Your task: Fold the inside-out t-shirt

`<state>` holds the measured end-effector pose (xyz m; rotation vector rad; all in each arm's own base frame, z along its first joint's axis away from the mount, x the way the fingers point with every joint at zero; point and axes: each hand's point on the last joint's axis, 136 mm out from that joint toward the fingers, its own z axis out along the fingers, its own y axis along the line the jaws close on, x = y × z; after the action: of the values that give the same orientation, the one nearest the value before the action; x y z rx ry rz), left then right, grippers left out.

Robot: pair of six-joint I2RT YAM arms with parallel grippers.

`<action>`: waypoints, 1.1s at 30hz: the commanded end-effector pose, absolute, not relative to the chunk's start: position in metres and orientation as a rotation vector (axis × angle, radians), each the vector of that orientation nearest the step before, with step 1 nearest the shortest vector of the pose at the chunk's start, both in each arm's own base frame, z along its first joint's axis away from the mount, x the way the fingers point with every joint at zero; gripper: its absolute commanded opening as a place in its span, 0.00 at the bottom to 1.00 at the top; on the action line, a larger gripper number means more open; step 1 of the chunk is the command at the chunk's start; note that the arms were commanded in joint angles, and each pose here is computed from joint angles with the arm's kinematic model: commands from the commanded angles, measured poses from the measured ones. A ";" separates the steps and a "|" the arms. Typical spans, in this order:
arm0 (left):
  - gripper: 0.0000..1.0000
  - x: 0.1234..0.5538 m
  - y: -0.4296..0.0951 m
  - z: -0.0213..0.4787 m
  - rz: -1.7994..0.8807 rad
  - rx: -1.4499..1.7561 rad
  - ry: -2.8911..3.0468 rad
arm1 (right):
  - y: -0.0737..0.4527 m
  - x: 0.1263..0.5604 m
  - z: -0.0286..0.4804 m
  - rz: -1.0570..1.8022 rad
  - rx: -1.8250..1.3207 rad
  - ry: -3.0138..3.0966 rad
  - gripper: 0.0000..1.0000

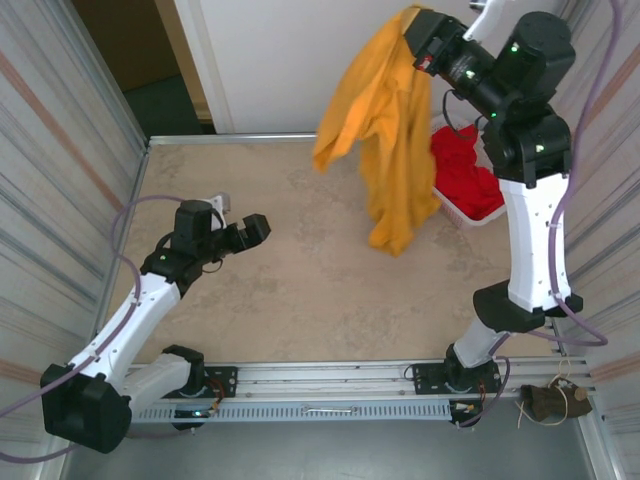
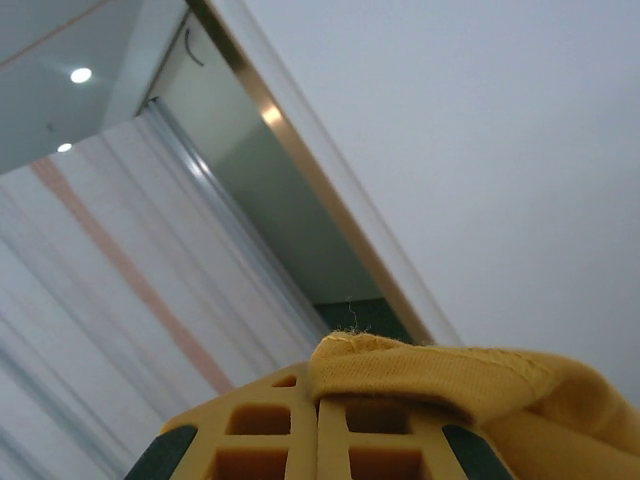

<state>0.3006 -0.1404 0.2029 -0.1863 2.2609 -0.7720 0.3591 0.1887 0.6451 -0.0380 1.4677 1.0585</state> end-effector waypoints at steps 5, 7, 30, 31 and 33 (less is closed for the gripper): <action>0.99 0.305 -0.147 0.201 -0.810 -0.177 2.234 | 0.257 0.415 0.532 1.120 -0.010 1.721 0.00; 0.99 0.306 -0.147 0.198 -0.806 -0.178 2.238 | 0.267 0.431 0.481 1.092 0.026 1.806 0.00; 0.99 0.322 -0.201 0.158 -0.440 0.333 2.403 | 0.210 0.418 0.236 0.741 0.263 2.338 0.72; 0.99 0.327 -0.208 0.152 -0.409 0.374 2.421 | 0.206 0.405 0.226 0.730 0.284 2.358 0.72; 0.99 0.335 -0.218 0.140 -0.353 0.437 2.451 | 0.205 0.377 0.206 0.717 0.306 2.395 0.72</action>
<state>0.3229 -0.2151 0.1444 0.3098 2.4534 -0.4976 0.4009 0.2116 0.2247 0.2376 2.3719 0.7636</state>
